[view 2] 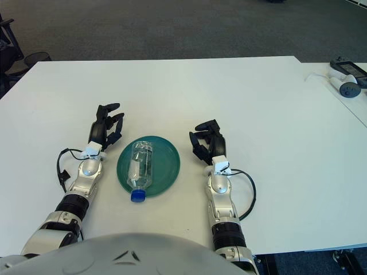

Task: Put the bottle into the plate.

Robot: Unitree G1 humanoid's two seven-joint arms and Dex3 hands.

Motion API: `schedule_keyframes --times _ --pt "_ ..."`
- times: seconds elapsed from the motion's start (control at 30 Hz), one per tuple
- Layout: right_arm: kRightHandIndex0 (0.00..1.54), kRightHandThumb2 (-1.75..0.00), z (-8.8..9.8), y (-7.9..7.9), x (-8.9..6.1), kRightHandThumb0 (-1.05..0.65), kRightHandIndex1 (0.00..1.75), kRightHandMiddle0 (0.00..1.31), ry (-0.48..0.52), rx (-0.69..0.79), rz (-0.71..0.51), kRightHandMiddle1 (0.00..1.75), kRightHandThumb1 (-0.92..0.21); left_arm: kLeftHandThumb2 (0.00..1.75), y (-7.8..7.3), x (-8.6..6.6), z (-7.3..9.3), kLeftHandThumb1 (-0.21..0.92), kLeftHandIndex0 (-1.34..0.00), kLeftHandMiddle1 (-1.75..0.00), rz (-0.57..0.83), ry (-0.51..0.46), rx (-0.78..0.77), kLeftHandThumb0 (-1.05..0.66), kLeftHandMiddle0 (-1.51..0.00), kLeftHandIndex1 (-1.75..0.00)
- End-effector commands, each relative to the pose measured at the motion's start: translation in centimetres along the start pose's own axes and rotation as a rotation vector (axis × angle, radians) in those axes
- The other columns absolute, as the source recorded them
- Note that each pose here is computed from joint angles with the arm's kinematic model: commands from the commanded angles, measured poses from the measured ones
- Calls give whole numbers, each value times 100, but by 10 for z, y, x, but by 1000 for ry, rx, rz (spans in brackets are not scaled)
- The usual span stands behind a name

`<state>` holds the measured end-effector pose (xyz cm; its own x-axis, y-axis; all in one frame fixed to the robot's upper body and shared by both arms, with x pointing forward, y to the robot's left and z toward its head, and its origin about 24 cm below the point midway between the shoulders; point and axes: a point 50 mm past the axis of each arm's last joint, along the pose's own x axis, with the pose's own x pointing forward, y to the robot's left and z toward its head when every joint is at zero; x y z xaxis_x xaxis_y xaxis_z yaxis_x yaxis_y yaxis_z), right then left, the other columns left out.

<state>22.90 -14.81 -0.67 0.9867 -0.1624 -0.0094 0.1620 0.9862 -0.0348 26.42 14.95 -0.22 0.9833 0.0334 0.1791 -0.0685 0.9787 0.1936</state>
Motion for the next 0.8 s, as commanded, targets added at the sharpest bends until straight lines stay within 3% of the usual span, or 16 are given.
schedule_keyframes --times 0.0,0.6,0.77 --pt "41 -44 -42 -17 -28 0 134 31 249 -34 -59 167 -87 62 -2 -38 -34 92 -6 -69 -18 179 18 -53 -48 -129" --pt "48 -35 -36 -16 -28 0 127 32 108 59 -131 162 -89 69 -4 -39 -36 92 -1 -70 -27 207 -30 -61 -44 -120" --pt "50 -42 -34 -17 -28 0 130 31 77 83 -145 161 -85 71 -4 -39 -36 92 -2 -69 -25 216 -31 -60 -43 -120"
